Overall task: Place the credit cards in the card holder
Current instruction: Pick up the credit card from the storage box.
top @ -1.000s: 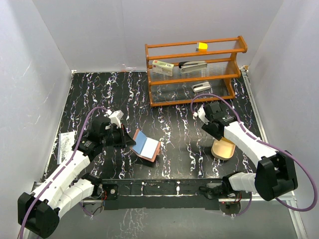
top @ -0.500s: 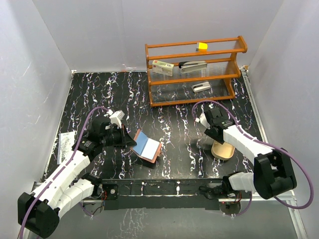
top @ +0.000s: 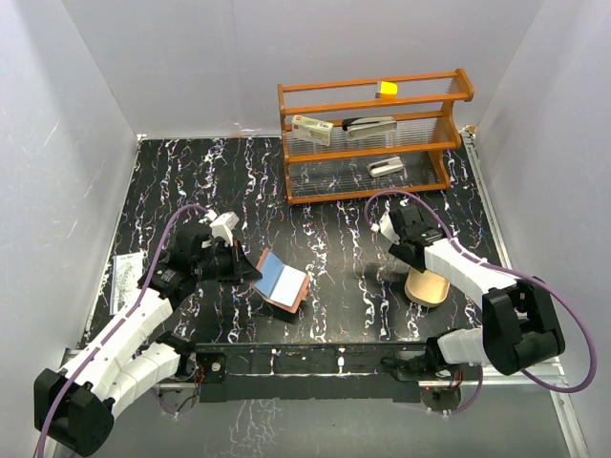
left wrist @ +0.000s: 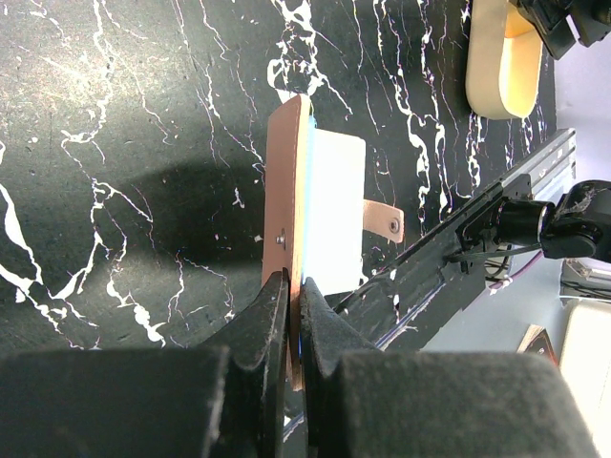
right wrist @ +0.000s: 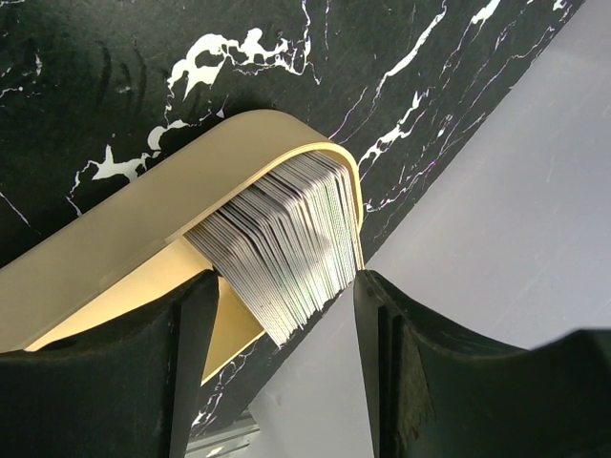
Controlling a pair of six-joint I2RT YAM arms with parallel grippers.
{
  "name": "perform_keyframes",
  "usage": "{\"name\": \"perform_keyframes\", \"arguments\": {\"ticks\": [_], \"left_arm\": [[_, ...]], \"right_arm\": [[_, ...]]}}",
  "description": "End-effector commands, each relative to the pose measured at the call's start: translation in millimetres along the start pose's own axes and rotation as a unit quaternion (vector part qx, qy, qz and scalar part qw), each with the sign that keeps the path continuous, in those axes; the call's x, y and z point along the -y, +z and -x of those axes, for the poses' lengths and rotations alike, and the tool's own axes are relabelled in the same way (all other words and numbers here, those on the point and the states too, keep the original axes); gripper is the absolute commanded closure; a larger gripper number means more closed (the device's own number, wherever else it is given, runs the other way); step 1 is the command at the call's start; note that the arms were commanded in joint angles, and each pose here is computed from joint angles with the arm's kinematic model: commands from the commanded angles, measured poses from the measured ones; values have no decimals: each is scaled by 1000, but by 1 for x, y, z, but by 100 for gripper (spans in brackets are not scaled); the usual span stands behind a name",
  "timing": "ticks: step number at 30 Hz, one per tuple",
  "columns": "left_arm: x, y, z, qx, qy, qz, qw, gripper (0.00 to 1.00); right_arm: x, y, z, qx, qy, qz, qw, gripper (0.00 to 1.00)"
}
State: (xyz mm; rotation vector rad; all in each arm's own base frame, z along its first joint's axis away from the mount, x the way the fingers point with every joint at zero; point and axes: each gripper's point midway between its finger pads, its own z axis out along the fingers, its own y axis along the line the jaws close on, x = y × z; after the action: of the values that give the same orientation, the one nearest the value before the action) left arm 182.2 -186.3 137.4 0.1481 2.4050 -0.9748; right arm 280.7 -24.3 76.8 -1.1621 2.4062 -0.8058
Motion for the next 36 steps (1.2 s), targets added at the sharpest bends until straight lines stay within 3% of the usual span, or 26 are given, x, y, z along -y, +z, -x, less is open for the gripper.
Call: {"name": "perform_keyframes", "arguments": {"ticks": [1,6,20,36], "left_arm": [[13,-6,10,12,12,-22,1000,100],[13,-6,10,12,12,-21,1000,100],[12,-5,10,13,12,-19,1000,100],[10,-2,8,7,7,-18,1000,100]], "right_arm": [[16,0,10,17,16,-32,999,46],[20,-2,7,12,19,-37,999,60],[24,-10,9,15,30,-30,999,82],[21,-29,15,17,62,22,998,100]]}}
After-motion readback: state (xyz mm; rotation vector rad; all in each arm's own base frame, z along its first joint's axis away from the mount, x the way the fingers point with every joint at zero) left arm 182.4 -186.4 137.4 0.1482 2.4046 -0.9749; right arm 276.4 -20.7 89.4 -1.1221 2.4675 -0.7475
